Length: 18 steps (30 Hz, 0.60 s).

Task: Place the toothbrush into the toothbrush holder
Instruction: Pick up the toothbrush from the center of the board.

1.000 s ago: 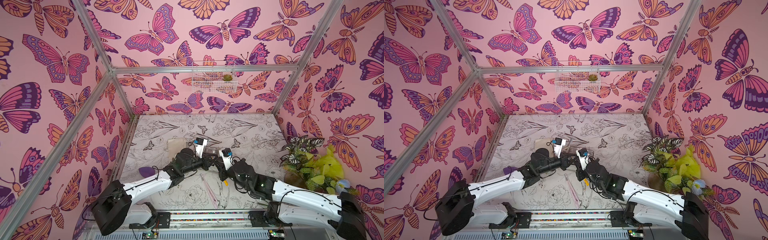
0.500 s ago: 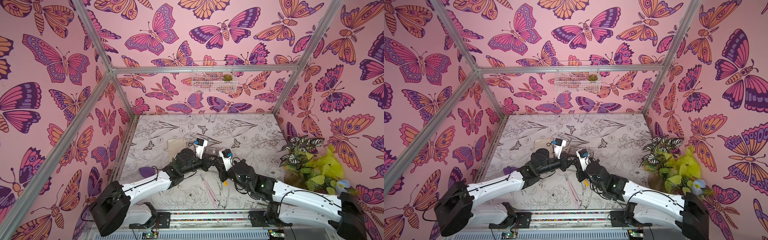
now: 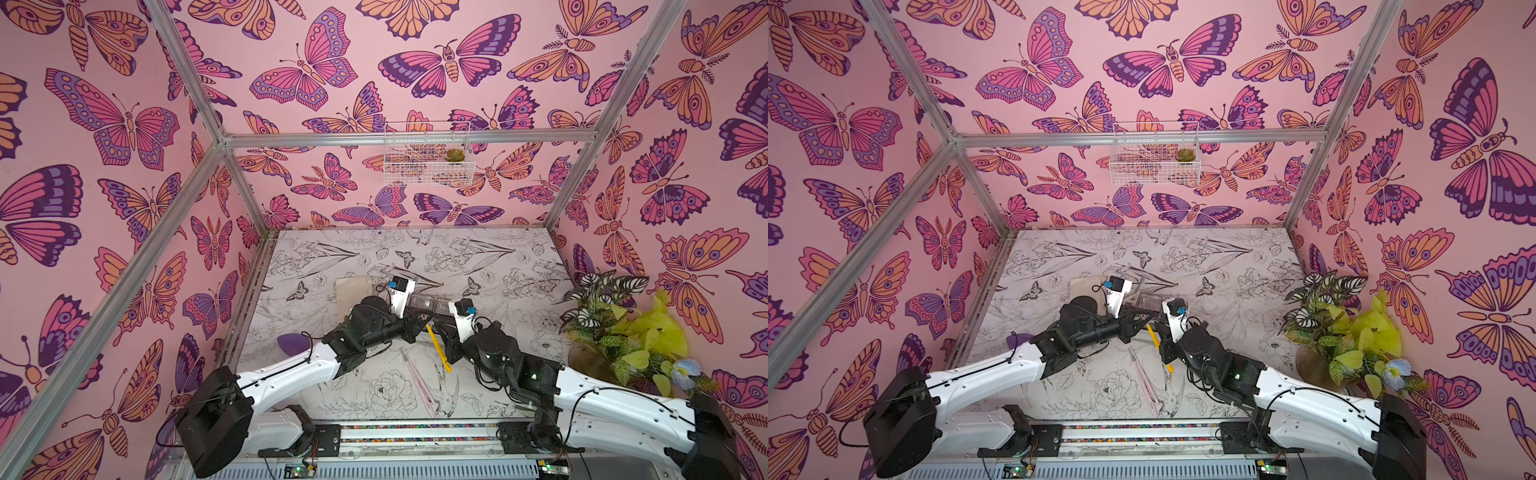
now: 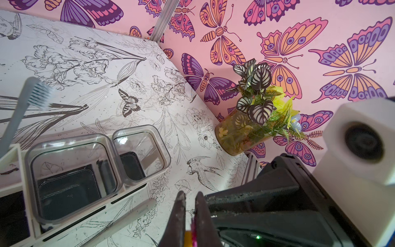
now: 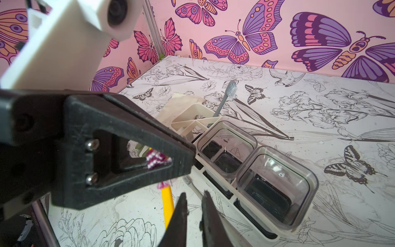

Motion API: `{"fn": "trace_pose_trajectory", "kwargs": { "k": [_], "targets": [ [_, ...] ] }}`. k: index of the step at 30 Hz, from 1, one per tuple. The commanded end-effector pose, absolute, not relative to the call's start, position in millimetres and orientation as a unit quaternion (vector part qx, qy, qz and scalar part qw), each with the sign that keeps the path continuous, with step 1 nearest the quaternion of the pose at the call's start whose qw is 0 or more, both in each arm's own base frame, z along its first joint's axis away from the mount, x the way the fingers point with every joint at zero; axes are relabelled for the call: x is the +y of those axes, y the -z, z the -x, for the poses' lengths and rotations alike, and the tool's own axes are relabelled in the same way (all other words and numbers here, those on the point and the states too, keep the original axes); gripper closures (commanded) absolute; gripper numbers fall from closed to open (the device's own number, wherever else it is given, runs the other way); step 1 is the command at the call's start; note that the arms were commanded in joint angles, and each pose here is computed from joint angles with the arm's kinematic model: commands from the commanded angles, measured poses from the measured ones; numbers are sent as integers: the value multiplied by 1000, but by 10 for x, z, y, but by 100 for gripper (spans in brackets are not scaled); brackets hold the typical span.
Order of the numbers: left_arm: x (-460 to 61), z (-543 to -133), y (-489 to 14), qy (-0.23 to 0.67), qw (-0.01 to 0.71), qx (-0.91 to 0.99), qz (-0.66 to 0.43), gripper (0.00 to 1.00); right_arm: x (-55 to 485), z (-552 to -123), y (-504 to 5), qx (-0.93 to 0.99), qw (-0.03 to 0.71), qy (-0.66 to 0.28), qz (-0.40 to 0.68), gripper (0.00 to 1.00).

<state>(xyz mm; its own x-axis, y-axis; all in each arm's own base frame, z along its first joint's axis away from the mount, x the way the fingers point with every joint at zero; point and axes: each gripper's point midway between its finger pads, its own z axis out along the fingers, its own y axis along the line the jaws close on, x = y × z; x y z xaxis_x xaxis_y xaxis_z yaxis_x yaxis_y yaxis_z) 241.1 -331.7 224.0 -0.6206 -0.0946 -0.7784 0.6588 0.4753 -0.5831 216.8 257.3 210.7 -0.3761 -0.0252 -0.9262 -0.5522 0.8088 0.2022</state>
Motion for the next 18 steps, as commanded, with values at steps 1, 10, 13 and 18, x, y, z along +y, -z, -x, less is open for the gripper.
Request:
{"fn": "trace_pose_trajectory", "kwargs": {
  "k": [1, 10, 13, 18],
  "targets": [
    [-3314, -2434, -2381, 474, 413, 754, -190, 100, 2486, -2187, -2081, 797, 529, -235, 173, 83],
    [-3230, -2477, -2479, 452, 441, 752, -191, 100, 2293, -2155, -1989, 807, 527, -213, 161, 80],
    [-3193, -2490, -2508, 445, 451, 750, -190, 100, 2220, -2128, -1976, 807, 529, -211, 158, 76],
    [-3150, -2493, -2578, 439, 467, 742, -195, 100, 2042, -2102, -1991, 809, 536, -194, 146, 66]
  ]
}}
